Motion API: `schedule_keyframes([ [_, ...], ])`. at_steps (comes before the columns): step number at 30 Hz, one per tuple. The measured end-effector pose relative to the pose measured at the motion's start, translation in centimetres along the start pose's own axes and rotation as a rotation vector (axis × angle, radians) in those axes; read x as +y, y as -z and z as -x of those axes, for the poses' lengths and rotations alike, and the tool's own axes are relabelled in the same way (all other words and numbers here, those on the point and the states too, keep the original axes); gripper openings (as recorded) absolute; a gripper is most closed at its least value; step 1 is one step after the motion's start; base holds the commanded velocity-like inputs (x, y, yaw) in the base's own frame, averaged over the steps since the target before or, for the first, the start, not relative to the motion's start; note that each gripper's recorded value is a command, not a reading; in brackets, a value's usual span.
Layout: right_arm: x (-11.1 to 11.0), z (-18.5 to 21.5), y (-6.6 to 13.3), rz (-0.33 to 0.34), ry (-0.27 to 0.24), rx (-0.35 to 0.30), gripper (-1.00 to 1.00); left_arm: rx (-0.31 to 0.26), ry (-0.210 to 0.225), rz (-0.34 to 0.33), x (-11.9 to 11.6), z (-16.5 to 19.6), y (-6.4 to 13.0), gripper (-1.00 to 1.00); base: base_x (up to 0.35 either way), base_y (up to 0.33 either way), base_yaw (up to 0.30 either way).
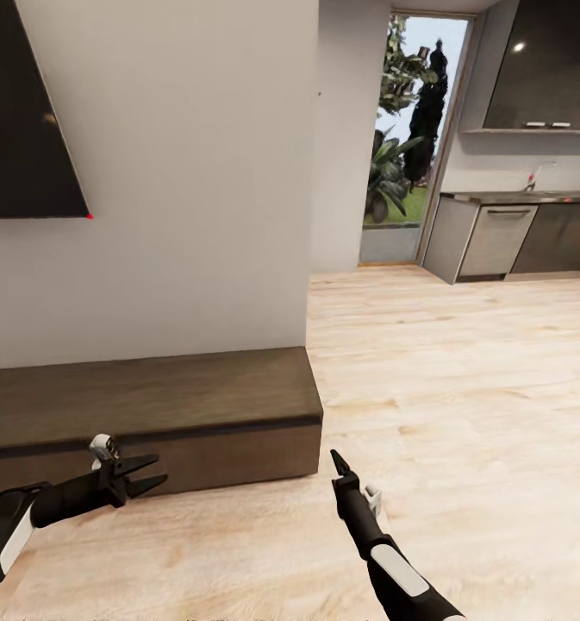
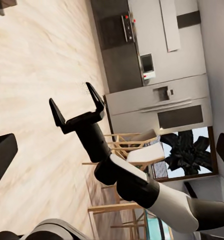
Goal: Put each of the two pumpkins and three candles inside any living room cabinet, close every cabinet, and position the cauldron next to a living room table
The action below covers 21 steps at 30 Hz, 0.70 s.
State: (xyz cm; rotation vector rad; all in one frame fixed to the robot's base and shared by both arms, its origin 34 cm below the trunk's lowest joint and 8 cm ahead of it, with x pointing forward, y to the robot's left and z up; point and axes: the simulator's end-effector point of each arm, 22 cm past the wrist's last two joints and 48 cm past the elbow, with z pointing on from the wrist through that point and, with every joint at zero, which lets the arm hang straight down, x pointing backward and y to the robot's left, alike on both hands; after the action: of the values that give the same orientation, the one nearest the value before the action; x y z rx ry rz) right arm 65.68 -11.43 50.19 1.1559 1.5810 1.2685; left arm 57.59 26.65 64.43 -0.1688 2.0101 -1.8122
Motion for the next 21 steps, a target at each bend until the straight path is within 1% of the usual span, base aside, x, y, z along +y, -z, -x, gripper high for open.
schedule_keyframes([
  [4,-0.3,-0.1,0.0,0.028,0.0,0.004,1.0,-0.001,0.0,0.0,0.8,-0.4,0.0,1.0,0.0,0.0,0.0],
  [12,-1.6,-0.3,0.0,0.044,-0.002,-0.001,1.0,0.0,0.0,-0.001,2.4,-1.1,0.1,1.0,0.0,0.0,0.0],
  [14,-1.7,-0.4,0.1,0.062,-0.005,-0.003,1.0,0.0,0.0,-0.001,2.8,-1.3,0.1,1.0,0.0,0.0,0.0],
  [17,-1.4,-0.4,0.1,0.106,-0.004,-0.006,1.0,0.0,0.0,-0.001,3.4,-1.6,0.1,1.0,0.0,0.0,0.0],
  [21,-1.8,-0.5,0.2,0.127,-0.003,-0.009,1.0,-0.001,-0.001,-0.001,4.2,-2.0,0.2,1.0,0.0,0.0,0.0],
])
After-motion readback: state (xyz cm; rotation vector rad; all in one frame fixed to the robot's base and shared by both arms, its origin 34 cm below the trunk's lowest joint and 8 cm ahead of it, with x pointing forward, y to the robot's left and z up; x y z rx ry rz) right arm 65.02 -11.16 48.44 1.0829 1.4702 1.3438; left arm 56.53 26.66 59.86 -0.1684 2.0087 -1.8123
